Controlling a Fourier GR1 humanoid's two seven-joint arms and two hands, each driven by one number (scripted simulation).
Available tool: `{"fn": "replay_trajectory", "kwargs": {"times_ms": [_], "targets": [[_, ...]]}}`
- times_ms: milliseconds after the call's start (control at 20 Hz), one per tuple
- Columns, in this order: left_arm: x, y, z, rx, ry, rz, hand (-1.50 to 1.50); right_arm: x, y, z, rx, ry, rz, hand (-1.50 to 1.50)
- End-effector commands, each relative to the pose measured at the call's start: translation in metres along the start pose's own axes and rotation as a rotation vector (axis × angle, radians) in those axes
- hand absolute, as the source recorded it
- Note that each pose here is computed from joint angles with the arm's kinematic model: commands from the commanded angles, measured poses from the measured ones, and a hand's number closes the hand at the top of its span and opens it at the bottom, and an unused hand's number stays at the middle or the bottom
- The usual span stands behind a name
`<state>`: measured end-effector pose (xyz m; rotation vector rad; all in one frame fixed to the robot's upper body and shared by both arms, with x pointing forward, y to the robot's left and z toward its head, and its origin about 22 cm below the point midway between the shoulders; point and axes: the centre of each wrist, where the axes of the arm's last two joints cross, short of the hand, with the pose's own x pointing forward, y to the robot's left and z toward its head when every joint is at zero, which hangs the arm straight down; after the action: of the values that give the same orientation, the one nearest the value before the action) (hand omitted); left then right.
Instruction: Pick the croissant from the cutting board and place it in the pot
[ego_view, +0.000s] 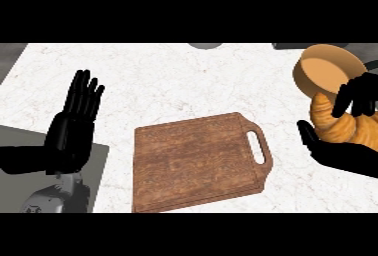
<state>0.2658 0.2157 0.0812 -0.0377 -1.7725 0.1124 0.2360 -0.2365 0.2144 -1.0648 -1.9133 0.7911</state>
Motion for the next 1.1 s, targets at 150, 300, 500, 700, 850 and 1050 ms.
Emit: {"fn": "replay_trajectory", "kwargs": {"times_ms": [150, 300, 500, 700, 850, 1050], "targets": [[-0.008, 0.043, -0.002, 0.042, 0.009, -0.143, 0.0, -0.073, -0.05, -0.029, 0.005, 0.135, 0.07, 1.5], [0.007, 0.039, -0.024, 0.046, -0.009, -0.113, 0.0, -0.119, -0.062, -0.027, -0.003, 0.155, 0.084, 1.5], [0.009, 0.038, -0.026, 0.032, -0.013, -0.11, 0.0, -0.162, -0.058, -0.037, -0.005, 0.204, 0.066, 1.5], [0.007, 0.02, -0.032, 0.013, -0.023, -0.12, 0.0, -0.198, -0.066, -0.044, 0.006, 0.203, 0.054, 1.5], [0.008, 0.022, -0.028, -0.008, -0.022, -0.119, 0.0, -0.216, -0.05, -0.048, 0.018, 0.194, 0.046, 1.5], [0.007, 0.019, -0.026, 0.013, -0.006, -0.122, 0.0, -0.233, -0.037, -0.054, 0.033, 0.195, 0.096, 1.5]]}}
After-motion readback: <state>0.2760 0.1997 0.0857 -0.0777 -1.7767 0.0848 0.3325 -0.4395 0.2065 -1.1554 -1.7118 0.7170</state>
